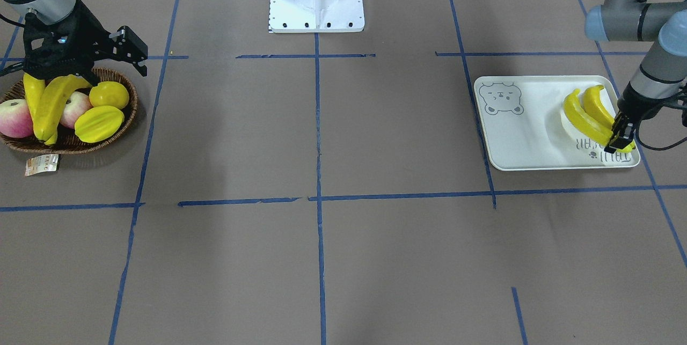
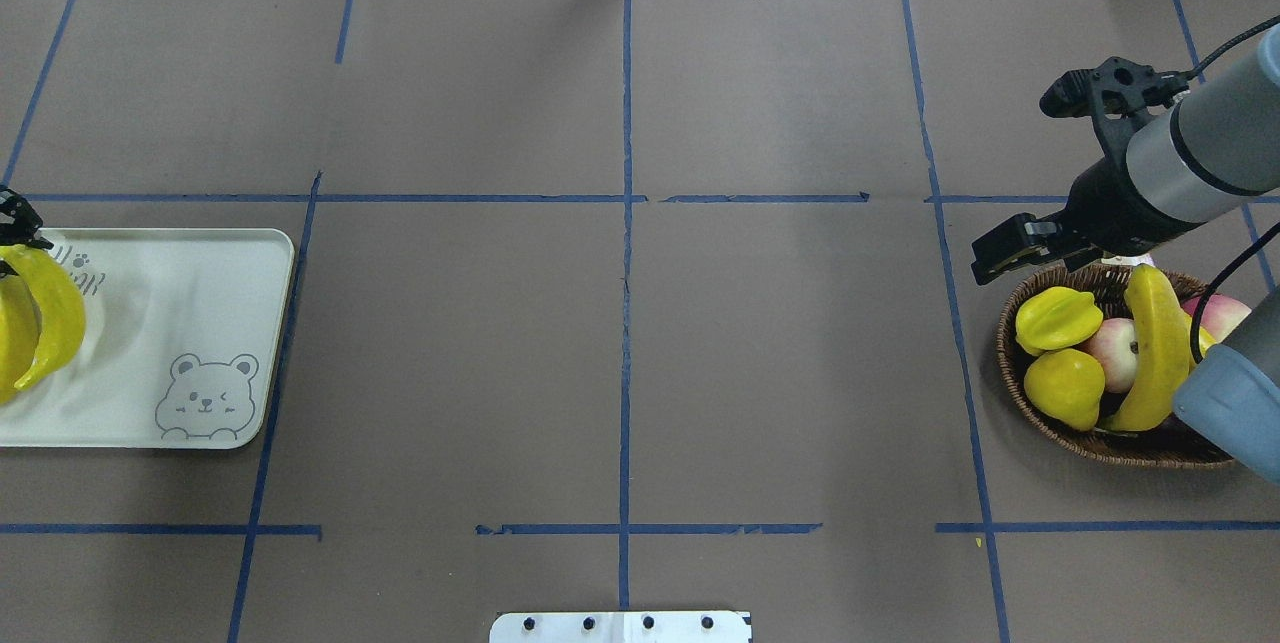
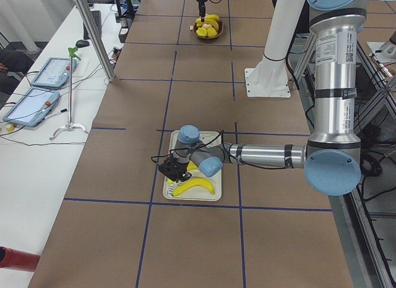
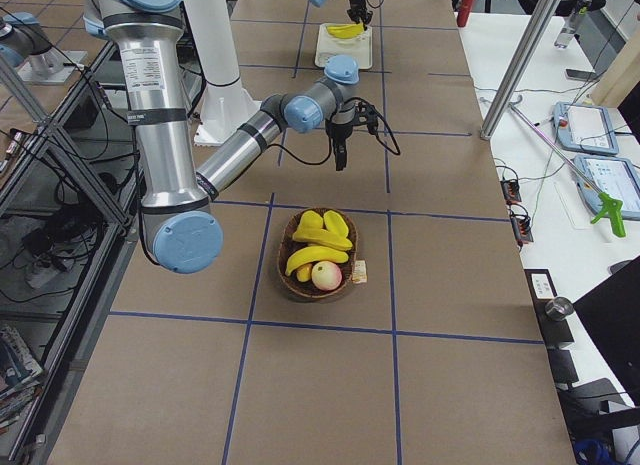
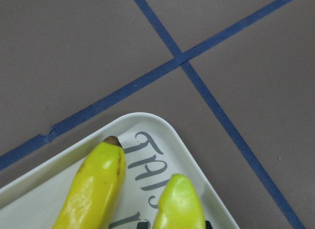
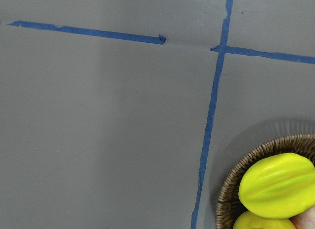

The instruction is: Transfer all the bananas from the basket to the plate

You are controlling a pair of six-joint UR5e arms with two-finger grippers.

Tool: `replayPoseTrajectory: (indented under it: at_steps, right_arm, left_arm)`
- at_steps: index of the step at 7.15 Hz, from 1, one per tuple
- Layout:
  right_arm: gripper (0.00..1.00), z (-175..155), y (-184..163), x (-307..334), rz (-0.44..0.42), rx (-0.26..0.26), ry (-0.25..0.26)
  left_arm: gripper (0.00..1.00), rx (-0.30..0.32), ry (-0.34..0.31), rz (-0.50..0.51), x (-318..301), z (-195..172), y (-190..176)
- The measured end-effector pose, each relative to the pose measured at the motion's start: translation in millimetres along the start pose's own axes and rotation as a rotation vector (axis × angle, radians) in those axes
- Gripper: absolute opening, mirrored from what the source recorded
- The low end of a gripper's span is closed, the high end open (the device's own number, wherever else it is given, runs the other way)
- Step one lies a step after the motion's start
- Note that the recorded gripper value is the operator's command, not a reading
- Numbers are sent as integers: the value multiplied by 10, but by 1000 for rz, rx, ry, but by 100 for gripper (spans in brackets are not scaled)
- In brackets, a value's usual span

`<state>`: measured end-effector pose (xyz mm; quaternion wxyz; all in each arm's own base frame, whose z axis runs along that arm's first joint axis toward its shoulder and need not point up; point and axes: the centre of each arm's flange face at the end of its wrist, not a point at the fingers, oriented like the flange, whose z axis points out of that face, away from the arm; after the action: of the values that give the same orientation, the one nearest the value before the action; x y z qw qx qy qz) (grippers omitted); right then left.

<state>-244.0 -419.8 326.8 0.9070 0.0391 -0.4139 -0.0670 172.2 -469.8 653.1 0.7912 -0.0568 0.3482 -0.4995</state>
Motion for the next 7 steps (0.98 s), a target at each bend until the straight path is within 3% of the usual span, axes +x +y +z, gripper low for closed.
replayPoseTrajectory:
  at_steps: [1, 2, 4, 7]
  right_arm:
    - [100, -1, 2, 1, 0, 0, 0]
    - [100, -1, 3, 2, 0, 0, 0]
    - [100, -13, 12, 0, 1, 2, -1]
    - [100, -29, 45, 16, 0, 2, 0]
  left_arm:
    - [85, -2, -6, -6, -32, 25, -31]
    - [100, -3, -4, -7, -45, 34, -40]
    - [100, -19, 8, 4, -25, 4, -15]
    - [100, -125, 78, 36, 292, -461, 241]
